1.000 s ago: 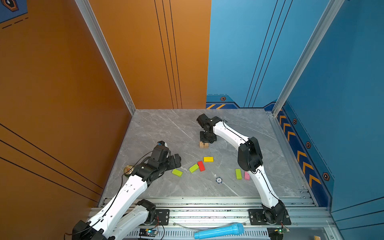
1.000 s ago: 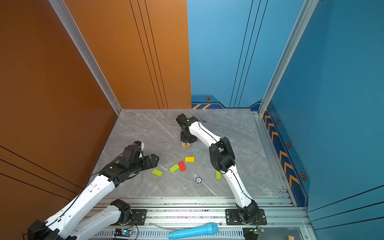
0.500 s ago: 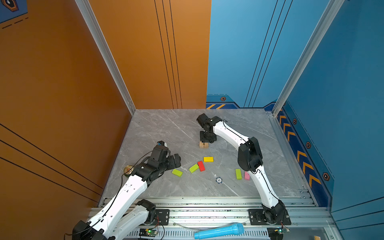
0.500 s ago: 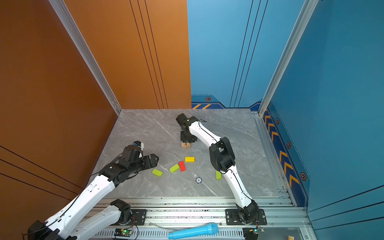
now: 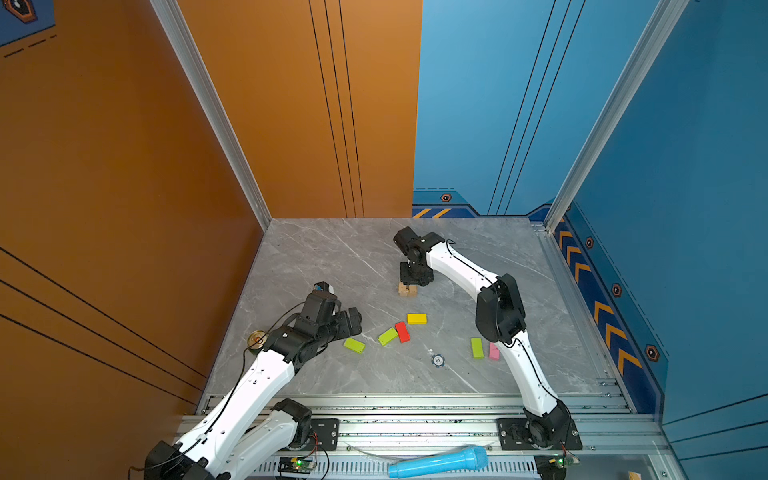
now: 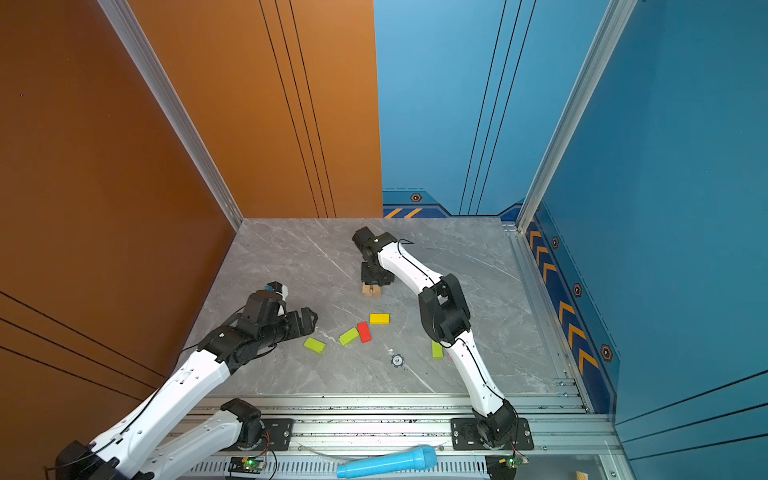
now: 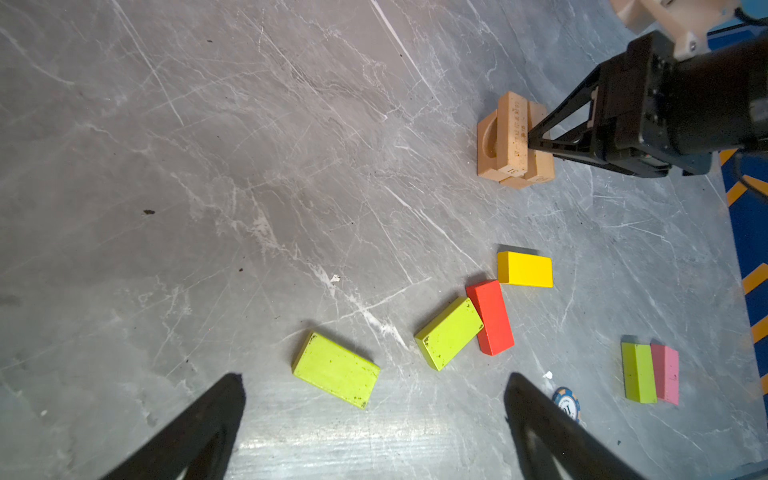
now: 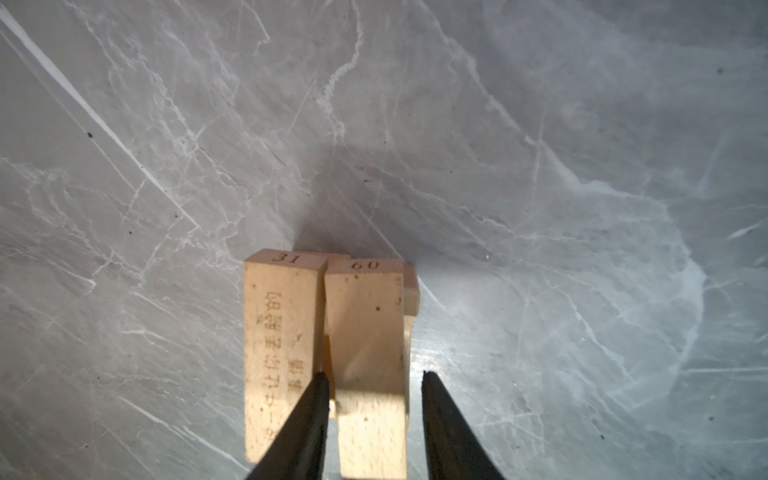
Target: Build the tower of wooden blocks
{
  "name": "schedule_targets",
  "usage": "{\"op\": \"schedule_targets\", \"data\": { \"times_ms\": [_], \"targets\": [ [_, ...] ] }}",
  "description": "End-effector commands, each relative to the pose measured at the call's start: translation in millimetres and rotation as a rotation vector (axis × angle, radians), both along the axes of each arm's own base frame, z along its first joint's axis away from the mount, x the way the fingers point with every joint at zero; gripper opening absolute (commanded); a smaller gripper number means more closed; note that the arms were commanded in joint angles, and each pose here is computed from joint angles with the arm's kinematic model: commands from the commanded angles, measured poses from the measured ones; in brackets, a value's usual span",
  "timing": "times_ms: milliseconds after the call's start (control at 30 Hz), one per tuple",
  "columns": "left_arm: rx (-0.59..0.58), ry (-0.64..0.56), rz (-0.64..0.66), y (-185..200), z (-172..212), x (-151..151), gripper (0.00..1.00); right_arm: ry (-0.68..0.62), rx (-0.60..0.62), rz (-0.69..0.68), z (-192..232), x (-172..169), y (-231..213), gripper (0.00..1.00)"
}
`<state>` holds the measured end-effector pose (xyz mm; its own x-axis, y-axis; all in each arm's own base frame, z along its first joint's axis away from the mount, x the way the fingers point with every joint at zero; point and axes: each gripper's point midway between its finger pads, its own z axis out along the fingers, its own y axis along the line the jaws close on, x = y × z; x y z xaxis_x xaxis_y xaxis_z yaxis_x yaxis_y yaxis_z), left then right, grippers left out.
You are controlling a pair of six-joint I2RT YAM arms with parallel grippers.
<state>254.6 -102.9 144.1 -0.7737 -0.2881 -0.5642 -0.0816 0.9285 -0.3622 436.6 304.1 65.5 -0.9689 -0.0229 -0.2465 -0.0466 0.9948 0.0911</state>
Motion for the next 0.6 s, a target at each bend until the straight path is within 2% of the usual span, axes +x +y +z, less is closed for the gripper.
{"op": "schedule_targets", "data": {
  "times_ms": [0,300,367,433,500,567],
  "targets": [
    [-0.009,0.002,-0.018,-1.5,-2.2,-1.3,0.99,-0.019,-0.005,-0.018,28.9,-6.4,-10.9,0.41],
    [-0.023,-0.027,-0.028,-5.1,10.5,2.9,0.99,-0.054,0.013,-0.012,48.3,-6.6,-9.5,0.43],
    [-0.023,-0.03,-0.029,-4.9,11.6,2.4,1.0,-0.057,0.019,-0.006,51.2,-7.7,-7.8,0.51],
    [-0.025,-0.031,-0.027,-4.6,12.4,1.5,1.0,-0.058,0.022,0.001,52.5,-9.2,-5.1,0.61],
    [-0.023,-0.032,-0.024,-3.3,12.2,0.3,1.0,-0.055,0.02,0.004,50.4,-10.7,-2.6,0.77],
    [-0.025,-0.033,-0.024,-3.0,13.1,-0.5,1.0,-0.045,0.02,0.004,45.4,-12.2,0.2,0.86]
  ]
}}
